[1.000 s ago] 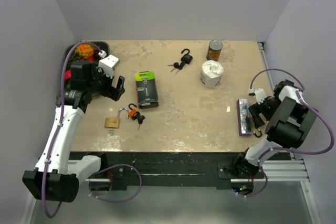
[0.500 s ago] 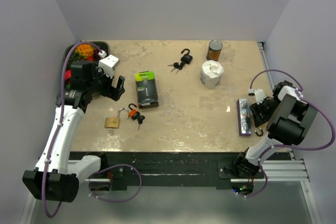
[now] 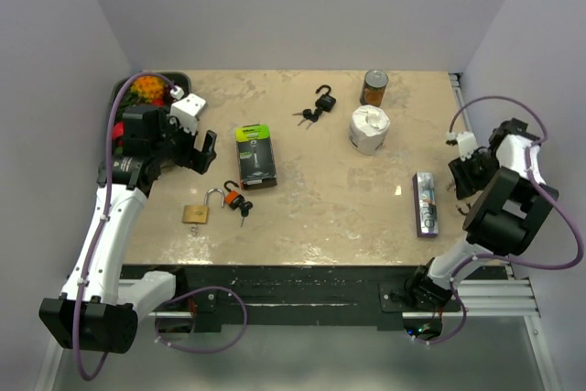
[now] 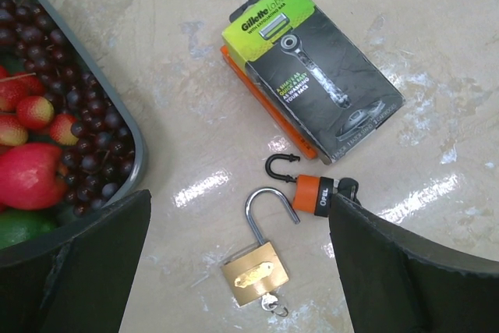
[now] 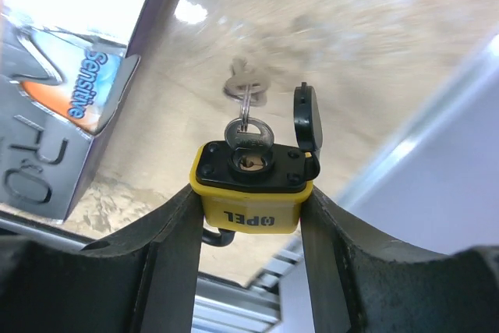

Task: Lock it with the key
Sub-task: Pick up the lock from the center of the board.

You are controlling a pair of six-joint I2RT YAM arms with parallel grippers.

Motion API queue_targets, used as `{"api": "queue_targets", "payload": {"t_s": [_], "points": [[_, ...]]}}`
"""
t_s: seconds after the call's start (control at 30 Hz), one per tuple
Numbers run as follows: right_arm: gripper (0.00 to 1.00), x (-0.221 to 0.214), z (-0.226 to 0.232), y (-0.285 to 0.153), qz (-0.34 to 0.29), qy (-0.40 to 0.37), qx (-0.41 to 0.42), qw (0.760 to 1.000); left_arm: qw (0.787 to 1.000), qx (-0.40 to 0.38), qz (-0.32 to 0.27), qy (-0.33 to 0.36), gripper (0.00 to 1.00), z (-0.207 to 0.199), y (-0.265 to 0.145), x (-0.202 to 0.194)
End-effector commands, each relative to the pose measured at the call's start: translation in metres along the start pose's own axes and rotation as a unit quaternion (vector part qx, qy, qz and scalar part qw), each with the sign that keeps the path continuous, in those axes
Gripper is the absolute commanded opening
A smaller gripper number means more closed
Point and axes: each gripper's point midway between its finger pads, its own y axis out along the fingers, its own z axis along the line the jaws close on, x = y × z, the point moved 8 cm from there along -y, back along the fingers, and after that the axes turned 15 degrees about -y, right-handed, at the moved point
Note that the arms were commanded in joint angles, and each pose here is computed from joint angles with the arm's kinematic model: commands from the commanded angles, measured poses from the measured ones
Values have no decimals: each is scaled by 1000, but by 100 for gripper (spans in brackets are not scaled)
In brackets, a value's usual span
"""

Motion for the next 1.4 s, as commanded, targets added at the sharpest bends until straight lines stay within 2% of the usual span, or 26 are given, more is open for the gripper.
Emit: {"api": "queue_targets", "payload": {"t_s": [0.0,0.07,0.2,0.33,0.47,0.57,0.63,0.7,0.73,0.77,0.87,0.93,1.03,1.17,1.3,1.37], "points": [[0,30,-7,-72,-77,-2,-48,996,997,22,-67,18,99,3,-12,29],[0,46,-11,-96,-110,0,-59,992,997,20,-72,15,99,1,-14,34],[0,85,9,-132,-204,3,-20,979,995,-4,-97,9,100,-6,-20,47],[0,147,41,-156,-303,-12,9,953,992,-58,-108,-4,99,-17,-19,53],[0,219,85,-172,-398,-1,36,917,986,-125,-106,-33,99,-31,-16,58],[0,250,110,-183,-464,25,73,882,975,-188,-103,-59,99,-42,-10,55],[0,255,119,-190,-497,53,90,861,961,-238,-115,-76,98,-52,-9,57],[0,270,134,-185,-525,92,131,836,947,-276,-99,-129,98,-59,-3,44],[0,270,140,-190,-539,103,133,825,939,-294,-124,-125,97,-63,-2,49],[0,275,147,-185,-543,131,153,815,931,-306,-107,-166,96,-67,5,37],[0,281,157,-176,-533,191,174,806,928,-309,-135,-158,94,-89,16,36],[0,284,167,-170,-521,226,191,800,924,-330,-130,-142,92,-115,23,32],[0,290,181,-166,-522,254,211,787,910,-357,-106,-181,88,-132,39,30],[0,296,204,-167,-527,258,234,775,897,-376,-79,-219,83,-147,61,28],[0,299,218,-161,-525,265,244,771,870,-422,-78,-243,81,-169,69,31],[0,302,222,-162,-531,259,254,766,863,-433,-69,-250,80,-180,73,28]]}}
